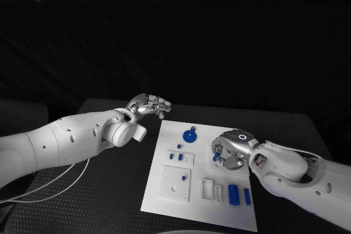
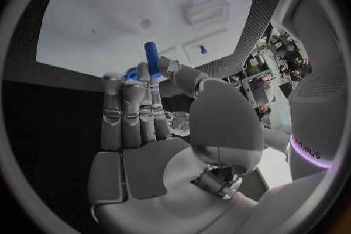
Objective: Assemble the parts on the task board
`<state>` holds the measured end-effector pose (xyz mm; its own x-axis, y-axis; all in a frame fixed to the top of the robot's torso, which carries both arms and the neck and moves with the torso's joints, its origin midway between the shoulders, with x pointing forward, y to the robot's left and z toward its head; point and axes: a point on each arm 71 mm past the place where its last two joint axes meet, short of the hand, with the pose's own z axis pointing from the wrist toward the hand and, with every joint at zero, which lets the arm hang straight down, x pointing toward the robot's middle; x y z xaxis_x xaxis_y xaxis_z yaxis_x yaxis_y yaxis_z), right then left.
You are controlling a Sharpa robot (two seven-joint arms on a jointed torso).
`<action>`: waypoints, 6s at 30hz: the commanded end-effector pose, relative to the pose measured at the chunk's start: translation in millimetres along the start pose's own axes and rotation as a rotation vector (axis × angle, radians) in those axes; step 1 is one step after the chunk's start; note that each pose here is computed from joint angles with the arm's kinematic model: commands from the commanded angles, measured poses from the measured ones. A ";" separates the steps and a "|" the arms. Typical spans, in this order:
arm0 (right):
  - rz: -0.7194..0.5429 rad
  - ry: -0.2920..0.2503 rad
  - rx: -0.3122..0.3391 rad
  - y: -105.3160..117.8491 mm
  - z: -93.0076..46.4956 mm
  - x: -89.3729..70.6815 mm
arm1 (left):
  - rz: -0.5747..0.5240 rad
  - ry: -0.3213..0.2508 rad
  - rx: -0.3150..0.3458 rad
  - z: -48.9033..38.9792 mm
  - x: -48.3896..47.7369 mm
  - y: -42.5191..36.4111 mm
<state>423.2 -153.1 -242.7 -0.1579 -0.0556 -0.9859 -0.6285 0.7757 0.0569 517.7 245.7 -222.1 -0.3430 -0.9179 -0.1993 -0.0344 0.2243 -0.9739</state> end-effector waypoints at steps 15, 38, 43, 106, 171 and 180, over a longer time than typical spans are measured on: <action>0.118 -0.045 -0.217 90.5 32.0 8.8 | -0.011 0.018 0.014 2.8 6.3 -2.9; 0.095 0.036 -0.316 136.0 38.9 52.5 | -0.017 0.033 0.015 4.7 12.4 -4.2; 0.077 0.048 -0.306 132.0 38.9 56.0 | -0.017 0.032 0.013 4.4 11.7 -4.0; 0.016 0.144 -0.349 143.5 38.6 73.1 | -0.018 0.037 0.011 4.4 12.6 -4.0; 0.651 0.667 0.490 -45.8 -85.0 45.4 | -0.023 0.032 -0.015 6.1 12.3 6.9; 0.623 0.672 0.557 -47.6 -92.1 58.7 | -0.032 0.037 -0.020 8.3 17.7 9.9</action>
<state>373.4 -248.7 -288.3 -0.8340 0.2293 -0.5018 0.0817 0.9508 0.2988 519.3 231.6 -236.1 -0.3646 -0.9135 -0.1807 -0.0625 0.2177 -0.9740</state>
